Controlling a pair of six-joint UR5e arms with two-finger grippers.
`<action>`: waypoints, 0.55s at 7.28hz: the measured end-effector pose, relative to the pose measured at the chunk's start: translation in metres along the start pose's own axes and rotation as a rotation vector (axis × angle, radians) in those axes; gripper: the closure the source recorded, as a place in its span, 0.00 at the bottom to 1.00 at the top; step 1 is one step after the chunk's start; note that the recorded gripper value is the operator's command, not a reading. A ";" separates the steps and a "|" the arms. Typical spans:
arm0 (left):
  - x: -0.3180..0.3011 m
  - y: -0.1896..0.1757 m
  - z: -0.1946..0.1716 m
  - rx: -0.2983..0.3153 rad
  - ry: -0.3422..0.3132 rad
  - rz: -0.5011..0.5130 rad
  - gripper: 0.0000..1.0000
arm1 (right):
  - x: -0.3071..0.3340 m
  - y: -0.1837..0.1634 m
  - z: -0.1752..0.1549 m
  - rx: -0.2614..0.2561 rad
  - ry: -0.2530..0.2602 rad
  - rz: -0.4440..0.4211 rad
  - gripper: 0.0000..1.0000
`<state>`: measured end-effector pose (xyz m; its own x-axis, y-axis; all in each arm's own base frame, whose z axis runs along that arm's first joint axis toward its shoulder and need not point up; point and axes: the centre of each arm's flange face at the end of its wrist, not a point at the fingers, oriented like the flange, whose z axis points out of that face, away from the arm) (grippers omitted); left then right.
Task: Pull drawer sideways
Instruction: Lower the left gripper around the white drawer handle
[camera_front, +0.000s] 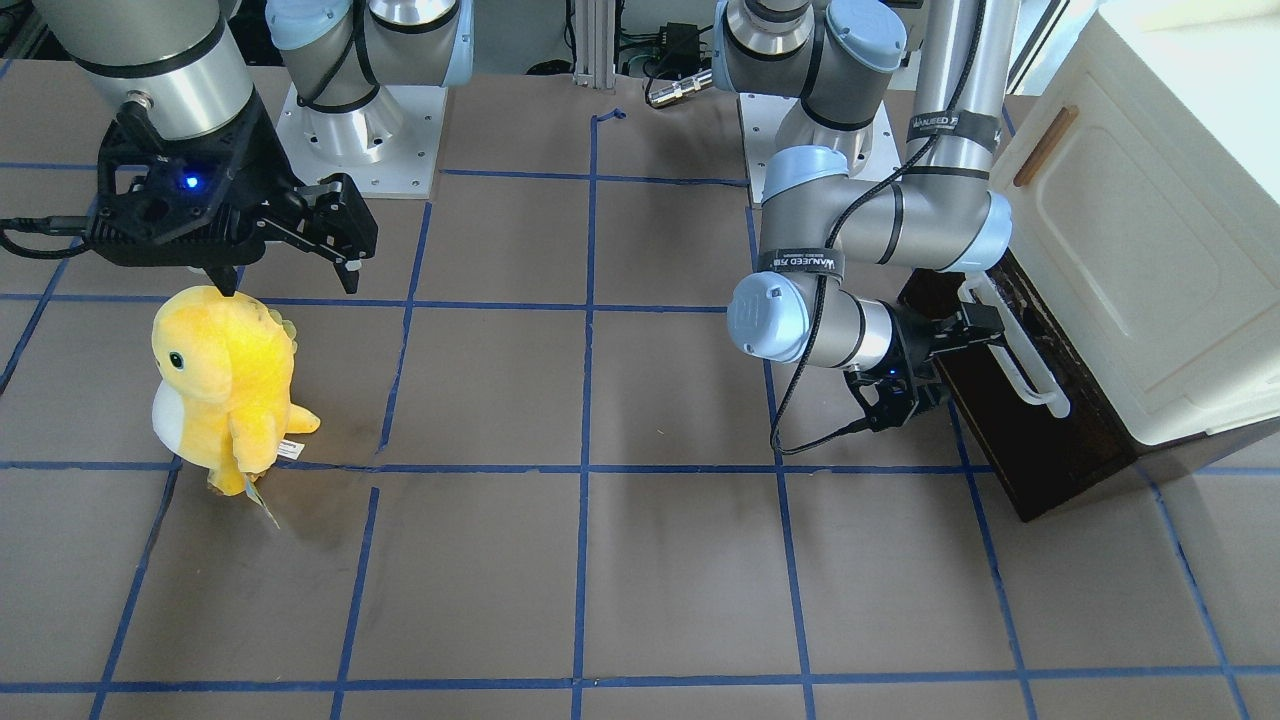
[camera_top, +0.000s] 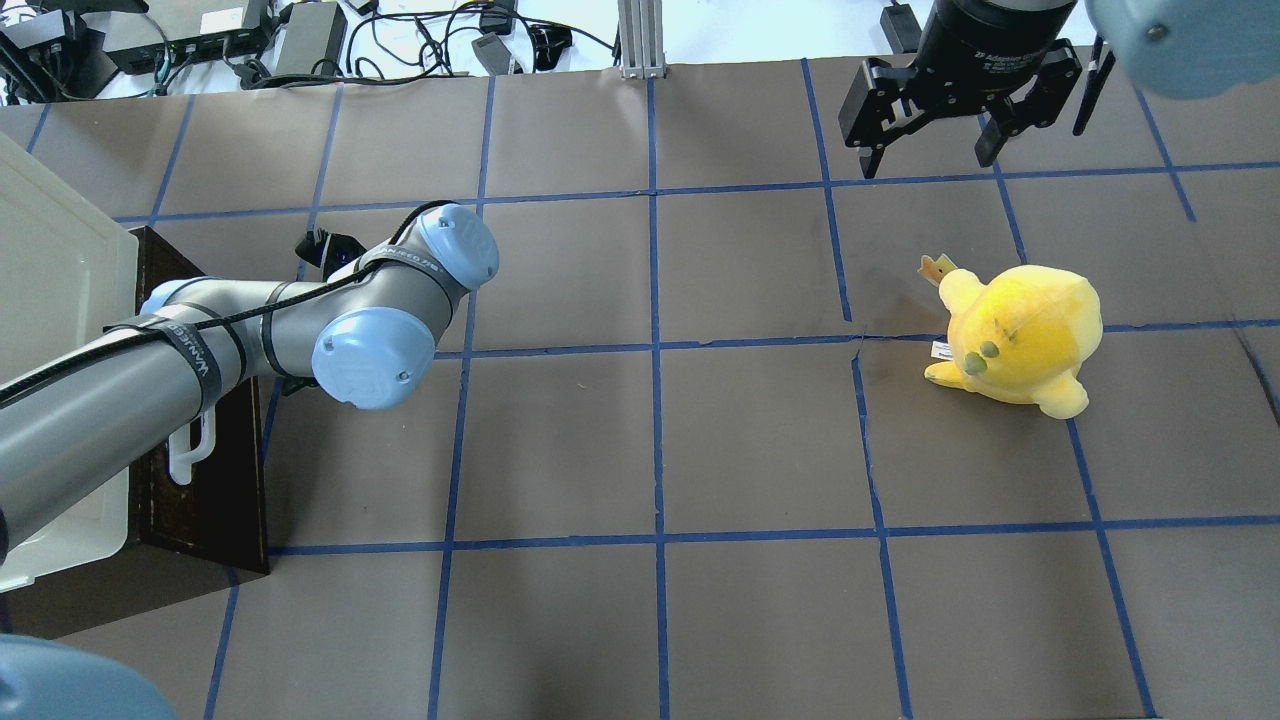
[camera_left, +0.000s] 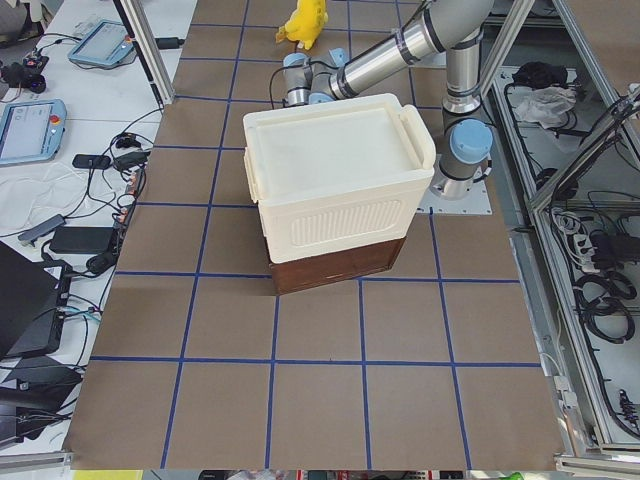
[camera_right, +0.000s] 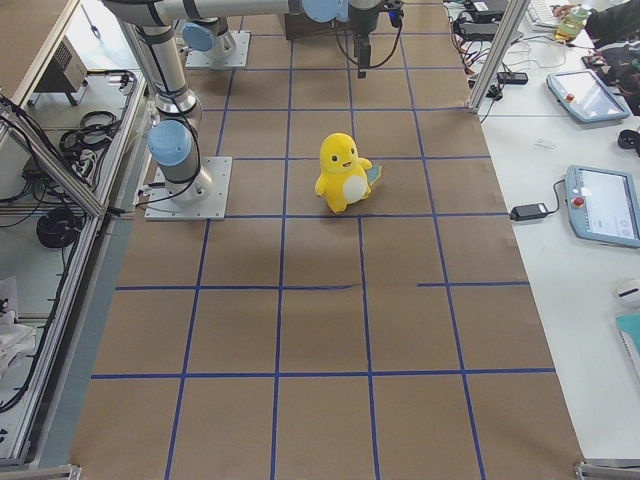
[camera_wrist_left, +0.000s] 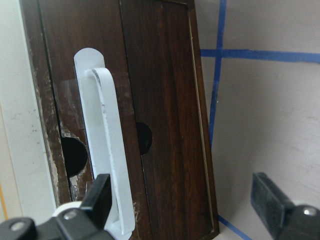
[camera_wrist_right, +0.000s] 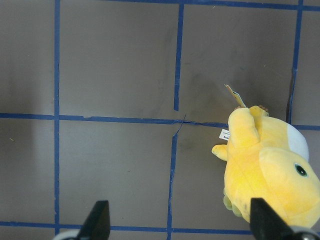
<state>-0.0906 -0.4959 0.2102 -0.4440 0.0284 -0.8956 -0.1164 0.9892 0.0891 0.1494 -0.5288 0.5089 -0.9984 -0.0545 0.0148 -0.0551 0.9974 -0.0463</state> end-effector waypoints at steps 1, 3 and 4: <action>0.003 0.000 0.005 0.003 -0.031 0.008 0.00 | 0.000 0.000 0.000 0.000 0.000 0.000 0.00; 0.003 -0.001 0.009 0.026 -0.106 0.027 0.02 | 0.000 0.000 0.000 0.000 0.000 0.000 0.00; 0.003 -0.002 0.011 0.036 -0.145 0.045 0.04 | 0.000 0.000 0.000 0.000 0.000 0.000 0.00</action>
<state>-0.0825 -0.4958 0.2027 -0.3148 0.0907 -0.9448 -0.0659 0.9909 0.1171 0.1494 -0.5288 0.5090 -0.9984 -0.0545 0.0148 -0.0552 0.9974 -0.0463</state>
